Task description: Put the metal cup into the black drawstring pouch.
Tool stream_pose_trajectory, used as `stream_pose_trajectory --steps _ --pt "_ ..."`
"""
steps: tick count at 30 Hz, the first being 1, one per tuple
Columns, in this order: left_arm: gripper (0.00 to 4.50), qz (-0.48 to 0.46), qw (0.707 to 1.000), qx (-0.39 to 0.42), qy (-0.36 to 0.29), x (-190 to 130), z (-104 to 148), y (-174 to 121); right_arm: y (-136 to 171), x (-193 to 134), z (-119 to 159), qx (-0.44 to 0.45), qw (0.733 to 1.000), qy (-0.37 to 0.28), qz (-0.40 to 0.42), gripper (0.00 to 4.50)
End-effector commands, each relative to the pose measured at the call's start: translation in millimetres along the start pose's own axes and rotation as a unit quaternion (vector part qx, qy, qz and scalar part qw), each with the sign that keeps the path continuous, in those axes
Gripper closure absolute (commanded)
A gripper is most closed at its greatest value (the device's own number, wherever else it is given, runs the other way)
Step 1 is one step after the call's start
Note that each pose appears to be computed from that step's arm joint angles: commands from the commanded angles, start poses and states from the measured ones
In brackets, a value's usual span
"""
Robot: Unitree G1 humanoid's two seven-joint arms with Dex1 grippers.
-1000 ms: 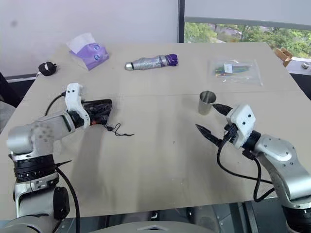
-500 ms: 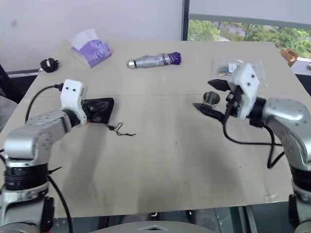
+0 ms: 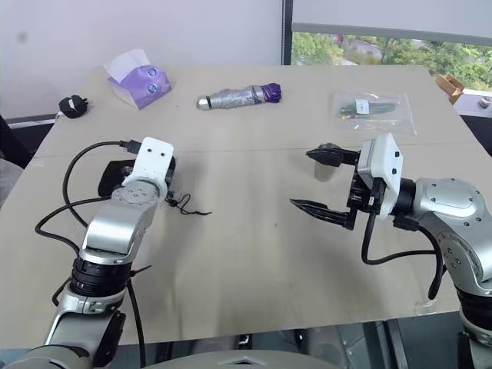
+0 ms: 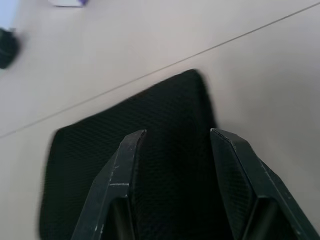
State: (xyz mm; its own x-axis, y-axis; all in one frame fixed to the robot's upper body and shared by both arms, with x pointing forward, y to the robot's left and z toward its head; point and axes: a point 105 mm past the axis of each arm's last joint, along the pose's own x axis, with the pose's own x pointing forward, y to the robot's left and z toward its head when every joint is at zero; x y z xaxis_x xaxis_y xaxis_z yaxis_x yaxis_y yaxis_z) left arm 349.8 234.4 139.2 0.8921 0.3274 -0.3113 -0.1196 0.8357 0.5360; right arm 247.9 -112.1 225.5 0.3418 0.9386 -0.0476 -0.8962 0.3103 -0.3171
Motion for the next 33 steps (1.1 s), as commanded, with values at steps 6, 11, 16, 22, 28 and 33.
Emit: stream_pose_trajectory --steps 6,11,16,22,28,33 --pt "2.48 0.021 1.0 -0.001 0.008 0 -7 0 6 -1 6 -0.014 1.0 -0.002 0.006 0.0" --pt "3.61 -0.009 0.999 -0.049 -0.003 1 -9 1 4 -2 5 -0.013 1.0 0.002 -0.003 0.0" --pt "4.46 -0.044 0.996 -0.079 -0.017 2 -16 17 2 -5 4 -0.011 1.0 0.003 -0.024 0.0" --pt "4.46 -0.129 0.98 -0.144 -0.047 -2 -6 26 -3 -10 0 -0.006 0.998 0.014 -0.057 0.0" --pt "4.46 -0.351 0.895 -0.26 -0.093 -37 23 7 -44 -25 -34 0.03 0.978 0.124 -0.162 0.0" --pt "4.46 -0.394 0.87 -0.279 -0.1 -48 35 -4 -79 -32 -50 0.086 0.954 0.174 -0.227 0.0"
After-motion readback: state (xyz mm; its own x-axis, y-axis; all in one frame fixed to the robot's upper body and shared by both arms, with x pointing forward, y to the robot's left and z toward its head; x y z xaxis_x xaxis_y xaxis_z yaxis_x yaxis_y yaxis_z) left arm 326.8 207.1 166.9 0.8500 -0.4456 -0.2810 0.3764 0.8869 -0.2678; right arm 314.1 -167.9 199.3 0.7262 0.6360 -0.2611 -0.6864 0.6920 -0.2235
